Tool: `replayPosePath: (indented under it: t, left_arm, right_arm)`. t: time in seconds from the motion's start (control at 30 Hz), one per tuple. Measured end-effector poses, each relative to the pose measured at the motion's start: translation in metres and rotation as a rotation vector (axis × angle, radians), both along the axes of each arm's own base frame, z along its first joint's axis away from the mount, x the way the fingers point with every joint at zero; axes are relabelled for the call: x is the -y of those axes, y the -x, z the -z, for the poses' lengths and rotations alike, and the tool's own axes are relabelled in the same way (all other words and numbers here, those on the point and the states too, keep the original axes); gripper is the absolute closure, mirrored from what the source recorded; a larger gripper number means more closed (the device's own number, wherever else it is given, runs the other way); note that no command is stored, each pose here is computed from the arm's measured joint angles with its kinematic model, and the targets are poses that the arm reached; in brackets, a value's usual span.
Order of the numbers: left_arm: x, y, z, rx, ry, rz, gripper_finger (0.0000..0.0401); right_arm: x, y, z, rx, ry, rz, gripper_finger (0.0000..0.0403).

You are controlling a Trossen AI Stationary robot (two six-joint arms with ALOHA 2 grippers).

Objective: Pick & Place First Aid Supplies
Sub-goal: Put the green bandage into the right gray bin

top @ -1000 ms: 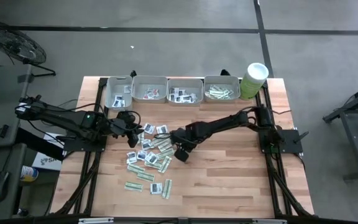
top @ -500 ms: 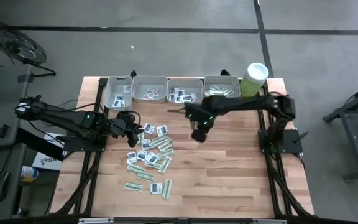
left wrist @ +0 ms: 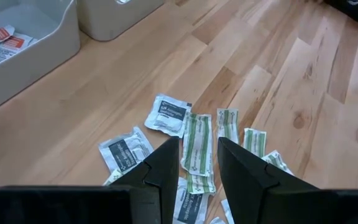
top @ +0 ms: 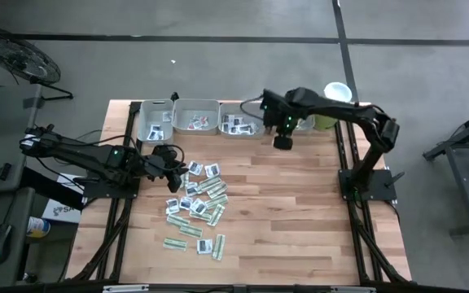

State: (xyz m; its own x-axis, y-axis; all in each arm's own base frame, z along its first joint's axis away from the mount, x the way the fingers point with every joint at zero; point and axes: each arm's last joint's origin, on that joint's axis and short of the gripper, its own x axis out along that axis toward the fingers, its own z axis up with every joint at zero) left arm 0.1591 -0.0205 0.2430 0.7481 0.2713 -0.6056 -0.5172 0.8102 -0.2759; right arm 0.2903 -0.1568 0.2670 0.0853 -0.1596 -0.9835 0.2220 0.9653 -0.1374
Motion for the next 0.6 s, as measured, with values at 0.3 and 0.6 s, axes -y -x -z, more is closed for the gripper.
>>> replayPosePath:
  t: [0.3,0.6]
  left_arm:
    - [0.0,0.0,0.0,0.007,0.015,-0.012,0.029]
    - [-0.001,-0.001,-0.001,0.036,0.005,-0.071,0.029]
  right_arm:
    - [0.051,0.018,-0.003,0.01,0.178,-0.048,0.0403]
    - [0.088,0.022,0.005,0.084,0.227,-0.119,0.0403]
